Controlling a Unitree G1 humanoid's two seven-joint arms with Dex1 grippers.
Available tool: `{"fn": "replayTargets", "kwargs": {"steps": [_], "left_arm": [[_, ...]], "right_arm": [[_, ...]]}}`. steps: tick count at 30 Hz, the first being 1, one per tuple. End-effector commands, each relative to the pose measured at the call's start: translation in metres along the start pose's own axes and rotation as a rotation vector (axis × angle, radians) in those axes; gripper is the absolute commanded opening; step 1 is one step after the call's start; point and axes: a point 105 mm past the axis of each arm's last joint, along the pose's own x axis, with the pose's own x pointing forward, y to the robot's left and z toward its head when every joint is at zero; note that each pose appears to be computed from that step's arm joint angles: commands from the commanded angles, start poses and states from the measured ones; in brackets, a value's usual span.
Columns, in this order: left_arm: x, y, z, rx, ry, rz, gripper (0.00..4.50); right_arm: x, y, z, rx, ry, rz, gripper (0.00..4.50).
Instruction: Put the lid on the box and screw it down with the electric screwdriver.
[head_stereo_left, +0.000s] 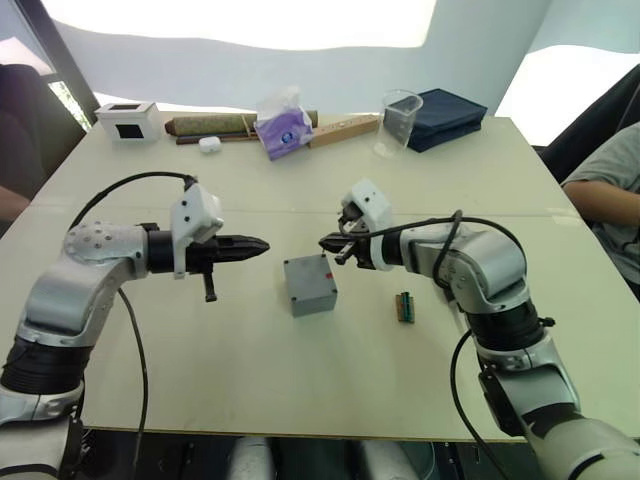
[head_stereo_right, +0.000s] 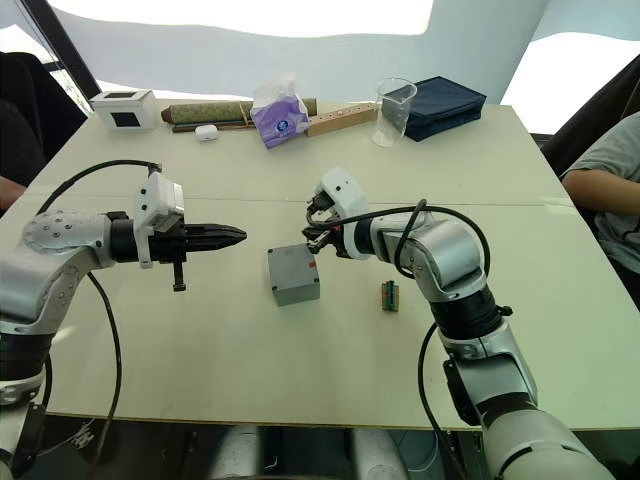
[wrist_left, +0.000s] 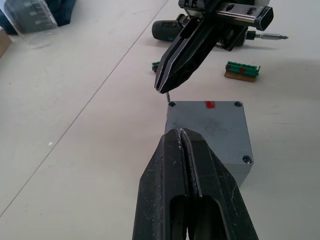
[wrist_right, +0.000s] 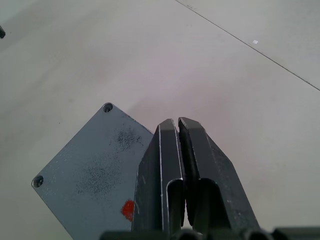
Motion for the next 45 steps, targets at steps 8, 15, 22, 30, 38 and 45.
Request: {"fn": "replayTargets", "kwargs": {"steps": [8, 15, 22, 30, 38, 45], "left_arm": [[-0.006, 0.002, 0.011, 0.044, -0.01, 0.016, 0.0], [-0.002, 0.001, 0.007, 0.034, -0.013, 0.007, 0.0], [-0.001, 0.0, 0.006, 0.029, -0.012, 0.005, 0.0], [-0.001, -0.001, 0.007, 0.032, -0.016, 0.002, 0.0], [0.0, -0.002, 0.007, 0.035, -0.014, 0.0, 0.0], [0.001, -0.003, 0.007, 0.034, -0.014, -0.004, 0.0]], "right_arm": [[-0.004, 0.005, 0.014, -0.038, -0.046, 0.011, 0.04], [-0.003, 0.007, 0.008, -0.033, -0.036, 0.015, 0.04], [-0.004, 0.005, 0.005, -0.036, -0.028, 0.01, 0.04], [-0.002, 0.003, 0.001, -0.037, -0.021, 0.004, 0.04], [0.002, 0.001, -0.014, -0.035, 0.007, 0.006, 0.04], [0.006, -0.002, -0.028, -0.016, 0.024, 0.004, 0.04]]}}
